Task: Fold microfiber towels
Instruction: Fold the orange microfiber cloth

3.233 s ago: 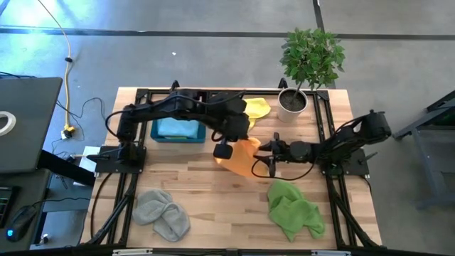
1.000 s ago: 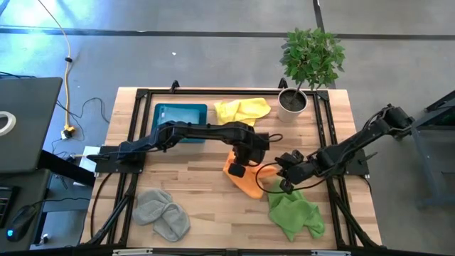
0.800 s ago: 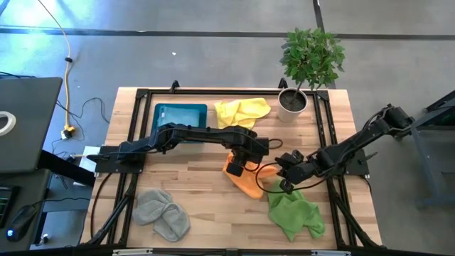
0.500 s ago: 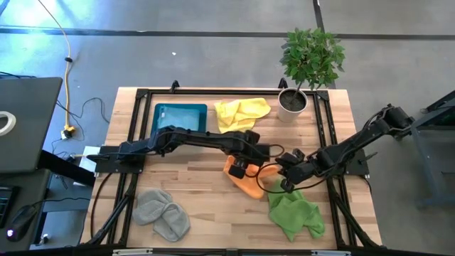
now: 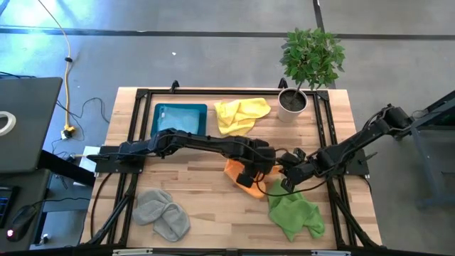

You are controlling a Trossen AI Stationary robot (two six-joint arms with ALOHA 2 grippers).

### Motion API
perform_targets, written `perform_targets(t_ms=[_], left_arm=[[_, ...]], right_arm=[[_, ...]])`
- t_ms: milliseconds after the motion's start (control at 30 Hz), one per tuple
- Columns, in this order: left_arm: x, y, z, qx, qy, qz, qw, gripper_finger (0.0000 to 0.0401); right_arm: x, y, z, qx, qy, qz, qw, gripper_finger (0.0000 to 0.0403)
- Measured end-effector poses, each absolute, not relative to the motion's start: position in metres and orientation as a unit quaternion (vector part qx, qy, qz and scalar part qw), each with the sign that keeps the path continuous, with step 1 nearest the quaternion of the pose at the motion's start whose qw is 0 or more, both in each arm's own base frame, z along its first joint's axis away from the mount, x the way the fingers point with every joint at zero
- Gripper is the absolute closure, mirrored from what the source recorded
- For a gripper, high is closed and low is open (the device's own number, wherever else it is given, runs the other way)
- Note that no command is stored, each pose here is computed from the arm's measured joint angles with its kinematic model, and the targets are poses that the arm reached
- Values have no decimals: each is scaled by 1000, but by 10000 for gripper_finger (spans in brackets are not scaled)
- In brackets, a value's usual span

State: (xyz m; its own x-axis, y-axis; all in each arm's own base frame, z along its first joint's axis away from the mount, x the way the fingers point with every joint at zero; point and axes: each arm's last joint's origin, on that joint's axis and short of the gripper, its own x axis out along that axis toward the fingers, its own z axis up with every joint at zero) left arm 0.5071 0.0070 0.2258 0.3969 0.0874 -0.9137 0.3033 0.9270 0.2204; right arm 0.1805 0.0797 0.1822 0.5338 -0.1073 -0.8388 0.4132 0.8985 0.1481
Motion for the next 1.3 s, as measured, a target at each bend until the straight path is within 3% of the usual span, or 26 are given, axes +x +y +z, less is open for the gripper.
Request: perform_targets(t_ms=[400, 800, 1167, 1300], left_arm=[[508, 11, 205, 254, 586, -12, 770, 243], [506, 15, 197, 203, 602, -41, 771, 242], [503, 33, 183, 207, 640, 11, 740, 243], [502, 36, 183, 205, 642, 20, 738, 264]], right_arm=[[181, 80, 182, 168, 456, -149, 861, 403], [181, 80, 182, 172, 456, -151, 860, 403], [181, 81, 182, 173, 454, -151, 861, 403], [181, 81, 183, 171, 454, -148, 862, 403]])
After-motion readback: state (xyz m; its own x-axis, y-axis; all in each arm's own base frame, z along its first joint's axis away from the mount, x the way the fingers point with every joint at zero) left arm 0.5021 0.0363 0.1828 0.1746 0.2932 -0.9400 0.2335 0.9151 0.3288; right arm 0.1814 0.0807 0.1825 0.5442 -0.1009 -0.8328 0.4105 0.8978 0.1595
